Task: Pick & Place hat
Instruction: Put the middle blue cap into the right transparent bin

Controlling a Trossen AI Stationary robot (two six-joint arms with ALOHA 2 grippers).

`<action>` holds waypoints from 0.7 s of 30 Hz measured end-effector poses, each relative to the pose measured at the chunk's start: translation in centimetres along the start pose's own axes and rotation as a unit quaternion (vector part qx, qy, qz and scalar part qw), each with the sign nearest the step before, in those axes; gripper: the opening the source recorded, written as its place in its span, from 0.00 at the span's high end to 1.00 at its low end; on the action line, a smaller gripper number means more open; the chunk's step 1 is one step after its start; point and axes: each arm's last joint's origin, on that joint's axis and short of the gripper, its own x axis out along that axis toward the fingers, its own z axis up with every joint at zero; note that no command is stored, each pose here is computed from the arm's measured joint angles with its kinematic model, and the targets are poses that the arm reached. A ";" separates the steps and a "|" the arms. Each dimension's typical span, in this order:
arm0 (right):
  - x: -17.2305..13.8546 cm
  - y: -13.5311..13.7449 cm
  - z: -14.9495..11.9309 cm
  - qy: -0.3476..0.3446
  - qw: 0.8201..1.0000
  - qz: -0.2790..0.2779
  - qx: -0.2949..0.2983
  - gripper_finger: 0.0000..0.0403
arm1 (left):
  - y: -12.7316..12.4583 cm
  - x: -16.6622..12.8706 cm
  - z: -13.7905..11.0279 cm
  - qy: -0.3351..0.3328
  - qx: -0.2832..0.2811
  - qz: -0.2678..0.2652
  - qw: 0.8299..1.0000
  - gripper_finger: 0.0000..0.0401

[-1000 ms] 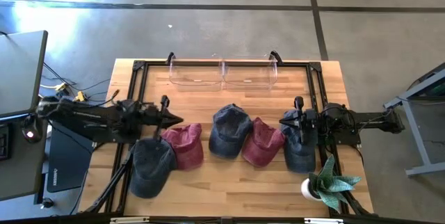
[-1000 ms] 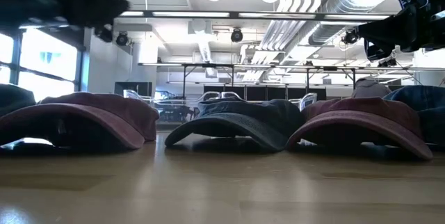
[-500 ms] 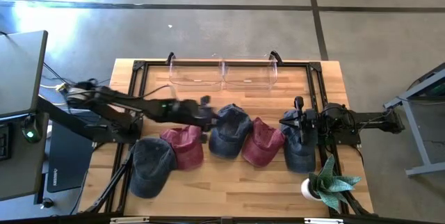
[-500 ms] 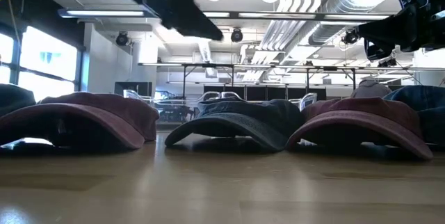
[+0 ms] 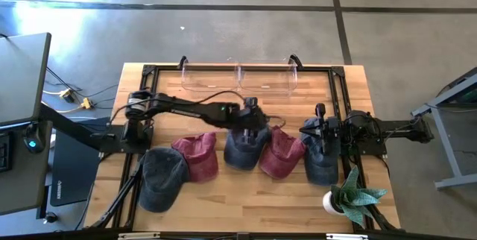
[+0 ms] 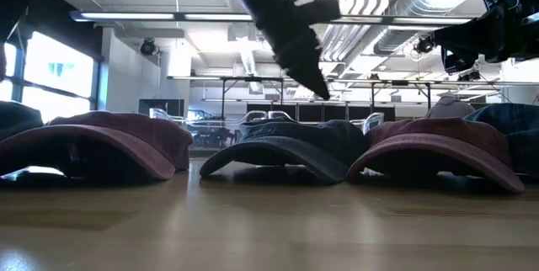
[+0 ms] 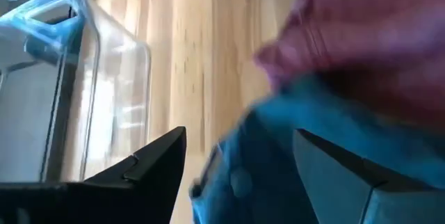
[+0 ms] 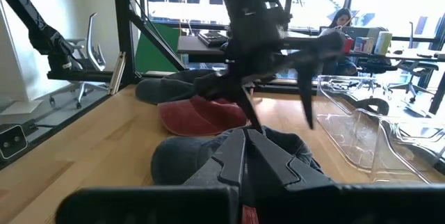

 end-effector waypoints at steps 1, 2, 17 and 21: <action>0.0 0.0 0.0 0.000 1.000 0.000 0.000 0.97 | 0.5 0.6 0.0 0.006 -0.007 -0.006 1.000 0.37; 0.0 0.0 0.0 0.000 1.000 0.000 0.000 0.97 | 0.9 1.1 -0.5 0.027 -0.011 -0.010 1.000 0.37; 0.0 0.0 0.0 0.000 1.000 -0.001 0.000 0.97 | 4.5 3.1 -3.1 0.064 -0.072 -0.151 0.984 0.37; 0.0 0.0 0.0 0.000 1.000 -0.001 0.000 0.97 | 4.0 2.9 -3.1 0.058 -0.067 -0.195 0.977 0.37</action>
